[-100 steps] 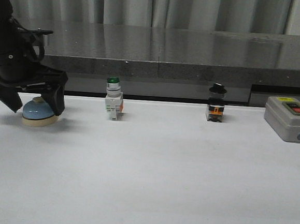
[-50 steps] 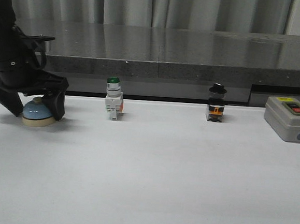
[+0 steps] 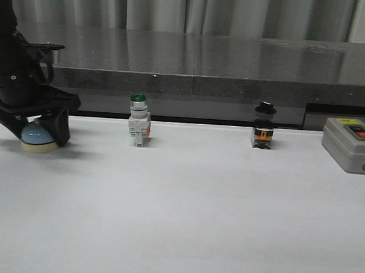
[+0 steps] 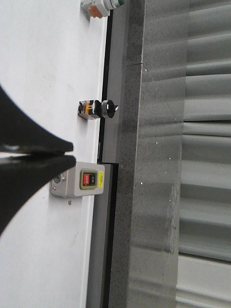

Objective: Place and press bell with both arms
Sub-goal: 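Lift the bell with the left gripper and carry it toward the table centre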

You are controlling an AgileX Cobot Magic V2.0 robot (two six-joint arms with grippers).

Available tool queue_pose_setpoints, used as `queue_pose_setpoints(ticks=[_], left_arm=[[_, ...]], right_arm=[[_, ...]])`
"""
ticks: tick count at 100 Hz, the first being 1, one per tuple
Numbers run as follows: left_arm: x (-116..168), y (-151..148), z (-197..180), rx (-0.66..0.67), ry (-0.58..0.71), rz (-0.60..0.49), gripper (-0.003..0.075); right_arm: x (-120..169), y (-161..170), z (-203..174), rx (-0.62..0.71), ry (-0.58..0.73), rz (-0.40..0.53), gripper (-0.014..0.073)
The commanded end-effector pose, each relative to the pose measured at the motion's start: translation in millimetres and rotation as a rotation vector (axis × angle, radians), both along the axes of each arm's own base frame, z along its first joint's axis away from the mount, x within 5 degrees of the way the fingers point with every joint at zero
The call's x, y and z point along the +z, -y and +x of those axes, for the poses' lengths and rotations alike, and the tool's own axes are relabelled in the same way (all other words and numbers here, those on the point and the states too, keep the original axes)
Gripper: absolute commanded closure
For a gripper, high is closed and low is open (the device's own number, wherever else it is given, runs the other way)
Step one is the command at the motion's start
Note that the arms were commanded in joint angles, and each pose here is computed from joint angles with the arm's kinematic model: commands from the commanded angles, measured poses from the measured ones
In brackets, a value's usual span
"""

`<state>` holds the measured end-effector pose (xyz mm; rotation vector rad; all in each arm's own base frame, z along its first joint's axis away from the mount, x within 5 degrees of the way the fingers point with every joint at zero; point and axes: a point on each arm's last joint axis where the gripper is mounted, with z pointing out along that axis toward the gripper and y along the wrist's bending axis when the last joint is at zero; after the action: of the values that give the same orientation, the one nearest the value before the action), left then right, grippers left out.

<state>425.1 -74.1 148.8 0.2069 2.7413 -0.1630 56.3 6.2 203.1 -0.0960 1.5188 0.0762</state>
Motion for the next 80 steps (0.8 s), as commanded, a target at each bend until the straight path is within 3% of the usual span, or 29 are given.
queue_pose_setpoints(ticks=[1,40,54,80], left_arm=[[40,4,1,0.005,0.106,-0.032,0.0697],[138,16,-37,-0.045,0.260,-0.079,0.0701],[151,44,-52,-0.126,0.275,-0.094,0.0701],[152,123,-82,-0.331,0.315,-0.137,0.0701]], right_arm=[[13,-1,-3,0.010,0.117,0.001,0.0655],[13,-1,-3,0.010,0.117,0.001,0.0655],[13,-1,-3,0.010,0.117,0.001,0.0655],[13,-1,-3,0.010,0.117,0.001,0.0655]])
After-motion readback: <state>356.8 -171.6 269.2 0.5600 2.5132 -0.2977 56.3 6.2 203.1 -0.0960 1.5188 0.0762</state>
